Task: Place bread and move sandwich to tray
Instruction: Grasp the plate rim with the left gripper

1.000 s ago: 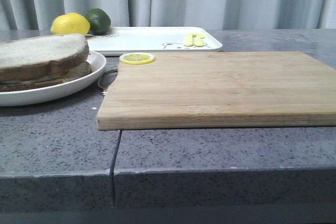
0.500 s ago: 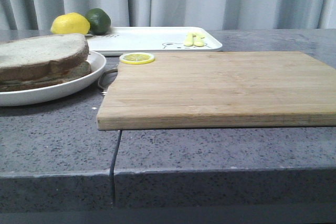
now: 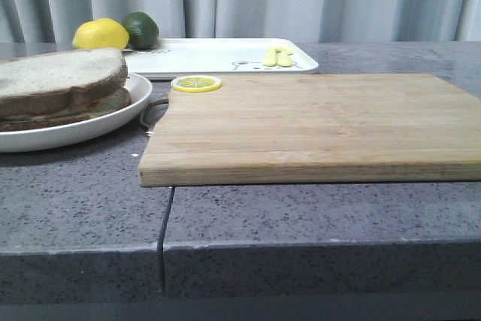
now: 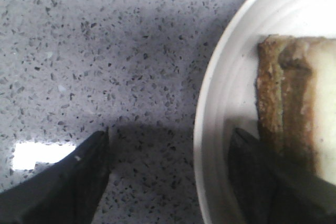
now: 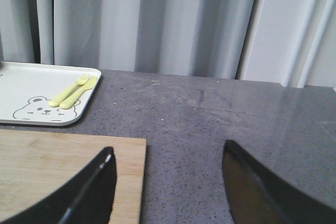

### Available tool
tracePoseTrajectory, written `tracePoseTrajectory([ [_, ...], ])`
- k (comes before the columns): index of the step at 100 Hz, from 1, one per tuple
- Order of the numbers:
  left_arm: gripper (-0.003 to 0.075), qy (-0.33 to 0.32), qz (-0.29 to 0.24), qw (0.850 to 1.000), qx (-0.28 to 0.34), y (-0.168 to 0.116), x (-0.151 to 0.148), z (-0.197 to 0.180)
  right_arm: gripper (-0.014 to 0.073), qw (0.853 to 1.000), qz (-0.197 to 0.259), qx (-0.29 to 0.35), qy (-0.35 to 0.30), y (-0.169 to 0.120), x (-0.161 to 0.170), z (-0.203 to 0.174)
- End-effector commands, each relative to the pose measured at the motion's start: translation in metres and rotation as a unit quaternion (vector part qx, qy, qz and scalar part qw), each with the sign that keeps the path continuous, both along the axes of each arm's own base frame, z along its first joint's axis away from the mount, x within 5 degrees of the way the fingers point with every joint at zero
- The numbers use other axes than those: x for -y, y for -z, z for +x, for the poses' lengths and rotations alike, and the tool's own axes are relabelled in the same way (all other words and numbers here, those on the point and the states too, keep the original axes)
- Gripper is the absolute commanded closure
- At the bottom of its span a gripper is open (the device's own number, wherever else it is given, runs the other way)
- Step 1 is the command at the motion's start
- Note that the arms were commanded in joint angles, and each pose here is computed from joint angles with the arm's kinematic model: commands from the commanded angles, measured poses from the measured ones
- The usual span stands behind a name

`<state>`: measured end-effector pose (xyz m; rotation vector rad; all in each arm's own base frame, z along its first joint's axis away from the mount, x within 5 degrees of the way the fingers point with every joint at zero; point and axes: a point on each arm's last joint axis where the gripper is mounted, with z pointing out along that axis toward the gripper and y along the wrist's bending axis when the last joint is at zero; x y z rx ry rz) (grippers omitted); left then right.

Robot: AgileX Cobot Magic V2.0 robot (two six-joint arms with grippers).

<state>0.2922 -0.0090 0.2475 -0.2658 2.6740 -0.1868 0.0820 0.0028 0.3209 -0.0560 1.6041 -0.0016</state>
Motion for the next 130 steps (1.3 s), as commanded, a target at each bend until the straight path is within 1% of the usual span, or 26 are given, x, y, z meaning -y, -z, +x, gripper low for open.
tracePoseTrajectory([
  [1, 0.0281, -0.006, -0.007, 0.999, 0.051, -0.0197, 0.0020, 0.0044, 0.0144, 0.999, -0.002, 0.050, 0.004, -0.0156, 0.0007, -0.0012],
  [59, 0.0281, -0.006, -0.008, 0.999, 0.047, -0.0193, 0.0021, 0.0038, 0.0144, 0.999, -0.002, 0.050, 0.004, -0.0156, 0.0007, -0.0012],
  [97, 0.0283, -0.016, -0.033, 0.998, 0.046, -0.0198, 0.0052, 0.0039, 0.0144, 0.999, -0.002, 0.050, 0.004, -0.0156, 0.0007, -0.0012],
  [106, 0.0315, -0.018, -0.038, 0.998, 0.046, -0.0200, 0.0058, 0.0040, 0.0144, 0.999, -0.002, 0.050, 0.004, -0.0156, 0.0007, -0.0012],
  [130, 0.0463, -0.020, -0.043, 0.998, 0.046, -0.0201, 0.0064, 0.0040, 0.0144, 0.999, -0.002, 0.050, 0.004, -0.0156, 0.0007, -0.0012],
])
